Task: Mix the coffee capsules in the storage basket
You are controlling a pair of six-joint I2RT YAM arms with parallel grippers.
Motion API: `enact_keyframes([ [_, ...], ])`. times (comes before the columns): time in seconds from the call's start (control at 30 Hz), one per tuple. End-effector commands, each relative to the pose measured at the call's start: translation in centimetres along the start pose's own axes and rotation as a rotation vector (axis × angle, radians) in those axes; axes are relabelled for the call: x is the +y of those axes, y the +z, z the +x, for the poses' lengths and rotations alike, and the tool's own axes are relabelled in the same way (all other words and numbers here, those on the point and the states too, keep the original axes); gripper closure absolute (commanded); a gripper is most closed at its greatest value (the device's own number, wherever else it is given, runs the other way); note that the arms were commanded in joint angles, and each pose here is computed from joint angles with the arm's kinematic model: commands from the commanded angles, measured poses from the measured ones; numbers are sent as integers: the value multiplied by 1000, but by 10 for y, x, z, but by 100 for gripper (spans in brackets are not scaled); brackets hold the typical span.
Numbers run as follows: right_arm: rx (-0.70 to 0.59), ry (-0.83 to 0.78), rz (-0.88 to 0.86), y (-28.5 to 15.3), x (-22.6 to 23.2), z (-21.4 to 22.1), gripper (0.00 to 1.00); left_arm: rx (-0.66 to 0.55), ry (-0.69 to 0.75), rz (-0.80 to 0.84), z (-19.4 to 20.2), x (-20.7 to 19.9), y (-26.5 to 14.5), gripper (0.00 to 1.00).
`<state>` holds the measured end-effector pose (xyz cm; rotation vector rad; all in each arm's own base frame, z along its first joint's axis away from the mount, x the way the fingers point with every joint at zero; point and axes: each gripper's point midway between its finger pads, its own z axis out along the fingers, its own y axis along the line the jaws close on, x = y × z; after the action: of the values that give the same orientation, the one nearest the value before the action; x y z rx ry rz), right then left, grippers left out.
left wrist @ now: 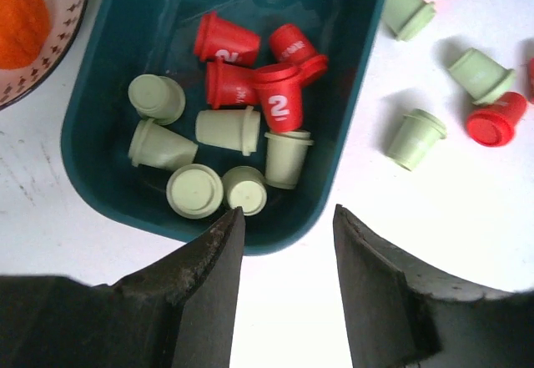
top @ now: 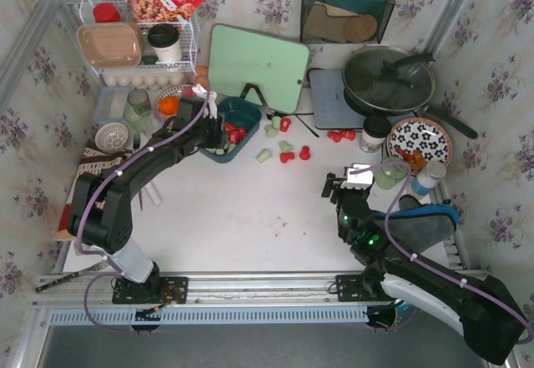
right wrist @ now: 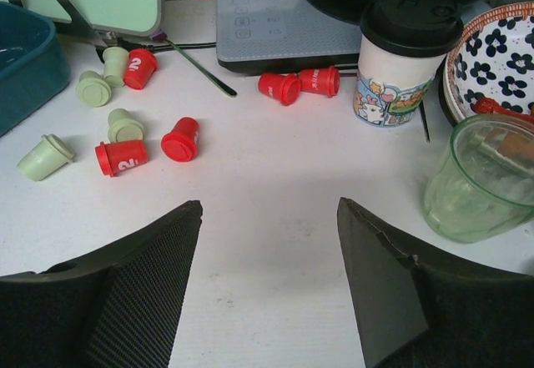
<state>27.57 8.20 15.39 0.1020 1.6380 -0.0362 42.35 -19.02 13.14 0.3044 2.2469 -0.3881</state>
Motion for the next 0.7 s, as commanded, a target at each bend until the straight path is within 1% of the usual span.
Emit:
enact_keyframes([
  [0.0,-21,20,7,1,1,-9,26,-60,46,36,-13,-19,-7,50],
  [0.13,-23,23,9,1,0,-10,24,-65,136,41,-7,-45,-11,50],
  [0.33,-23,23,17,1,-1,-10,20,-52,253,113,6,-100,-4,49],
  [0.4,-24,23,17,1,-1,-10,19,-24,267,136,11,-114,5,49],
  [0.43,-24,23,17,1,-1,-10,18,-4,272,147,14,-120,10,46],
  [0.5,-25,24,19,1,-2,-11,16,39,283,155,24,-128,23,45],
  [0.67,-24,24,20,0,-2,-10,15,102,298,165,35,-135,54,47],
])
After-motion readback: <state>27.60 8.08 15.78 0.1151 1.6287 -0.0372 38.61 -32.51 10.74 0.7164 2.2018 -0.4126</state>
